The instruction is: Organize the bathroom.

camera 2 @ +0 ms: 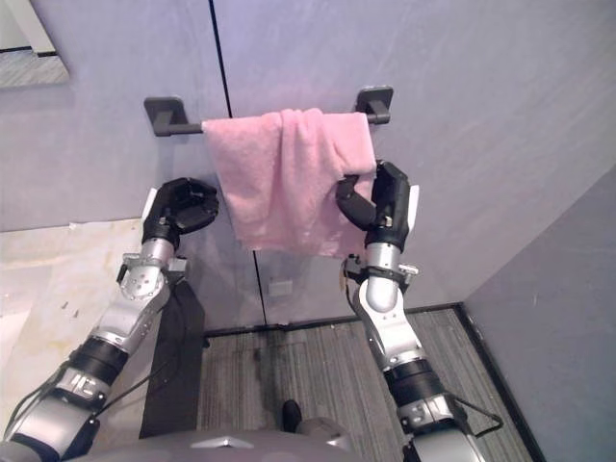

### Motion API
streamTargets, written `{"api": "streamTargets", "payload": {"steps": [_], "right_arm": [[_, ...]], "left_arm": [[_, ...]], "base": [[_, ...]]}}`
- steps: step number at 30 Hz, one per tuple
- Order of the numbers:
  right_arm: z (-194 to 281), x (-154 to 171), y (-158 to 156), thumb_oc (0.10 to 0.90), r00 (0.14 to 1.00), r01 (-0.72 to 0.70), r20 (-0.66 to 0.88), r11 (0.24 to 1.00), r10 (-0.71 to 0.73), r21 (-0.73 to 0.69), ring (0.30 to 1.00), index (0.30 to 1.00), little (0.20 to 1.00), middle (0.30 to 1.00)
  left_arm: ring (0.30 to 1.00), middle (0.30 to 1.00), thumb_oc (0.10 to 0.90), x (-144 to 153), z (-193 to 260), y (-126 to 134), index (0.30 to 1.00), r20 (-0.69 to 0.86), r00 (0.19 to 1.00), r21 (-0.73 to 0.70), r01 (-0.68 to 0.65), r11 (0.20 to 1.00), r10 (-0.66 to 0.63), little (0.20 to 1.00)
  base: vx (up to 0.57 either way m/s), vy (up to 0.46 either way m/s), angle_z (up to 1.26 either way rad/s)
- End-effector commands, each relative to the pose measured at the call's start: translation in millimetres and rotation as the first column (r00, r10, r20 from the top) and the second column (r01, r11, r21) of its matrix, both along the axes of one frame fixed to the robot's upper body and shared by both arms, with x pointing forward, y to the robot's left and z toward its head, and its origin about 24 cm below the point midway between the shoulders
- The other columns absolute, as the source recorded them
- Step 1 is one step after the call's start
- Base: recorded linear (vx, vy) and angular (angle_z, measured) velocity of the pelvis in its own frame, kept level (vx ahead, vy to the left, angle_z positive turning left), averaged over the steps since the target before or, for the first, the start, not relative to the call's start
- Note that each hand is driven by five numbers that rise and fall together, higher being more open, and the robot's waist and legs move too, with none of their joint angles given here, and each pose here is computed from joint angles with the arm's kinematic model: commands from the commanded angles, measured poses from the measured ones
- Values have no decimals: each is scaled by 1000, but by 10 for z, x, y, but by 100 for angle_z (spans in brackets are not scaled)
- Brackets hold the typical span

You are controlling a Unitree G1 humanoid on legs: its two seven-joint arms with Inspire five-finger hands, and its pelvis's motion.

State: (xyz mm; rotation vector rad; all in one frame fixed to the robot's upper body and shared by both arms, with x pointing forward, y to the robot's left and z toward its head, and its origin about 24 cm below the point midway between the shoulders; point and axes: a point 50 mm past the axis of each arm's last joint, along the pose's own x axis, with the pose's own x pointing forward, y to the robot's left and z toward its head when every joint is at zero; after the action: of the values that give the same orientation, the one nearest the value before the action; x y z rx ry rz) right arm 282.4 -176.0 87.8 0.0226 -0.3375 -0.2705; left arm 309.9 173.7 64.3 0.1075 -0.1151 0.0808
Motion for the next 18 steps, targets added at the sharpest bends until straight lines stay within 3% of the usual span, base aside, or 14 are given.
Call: {"api": "streamTargets", "payload": {"steps": [1, 4, 11, 13, 18], "right_arm": [[-291, -250, -272, 400, 990, 106, -90, 994, -107, -13, 300, 300, 300, 300], [-348, -300, -304, 400, 986, 126, -113, 992, -125, -3, 300, 300, 300, 300], [-383, -315, -284, 400, 984, 126, -125, 992, -125, 6, 300, 300, 300, 300], [-378, -312, -275, 400, 985, 122, -125, 993, -120, 5, 300, 300, 300, 300], [-394, -303, -236, 400, 986, 92, -138, 996, -92, -8, 300, 300, 300, 300]], "left_arm": [[300, 300, 400, 106, 568, 143, 300, 305, 948, -27, -84, 996, 88, 300], [300, 300, 400, 28, 589, 195, 300, 345, 927, -72, -133, 988, 150, 300], [300, 300, 400, -20, 638, 135, 300, 376, 915, -78, -126, 989, 147, 300], [900, 900, 800, -20, 640, 111, 900, 374, 918, -72, -115, 991, 133, 900], [900, 900, 800, 21, 649, 72, 900, 354, 933, -30, -53, 998, 60, 900]], "base": [[0, 0, 0], [0, -4, 2], [0, 0, 0], [0, 0, 0], [0, 0, 0]]}}
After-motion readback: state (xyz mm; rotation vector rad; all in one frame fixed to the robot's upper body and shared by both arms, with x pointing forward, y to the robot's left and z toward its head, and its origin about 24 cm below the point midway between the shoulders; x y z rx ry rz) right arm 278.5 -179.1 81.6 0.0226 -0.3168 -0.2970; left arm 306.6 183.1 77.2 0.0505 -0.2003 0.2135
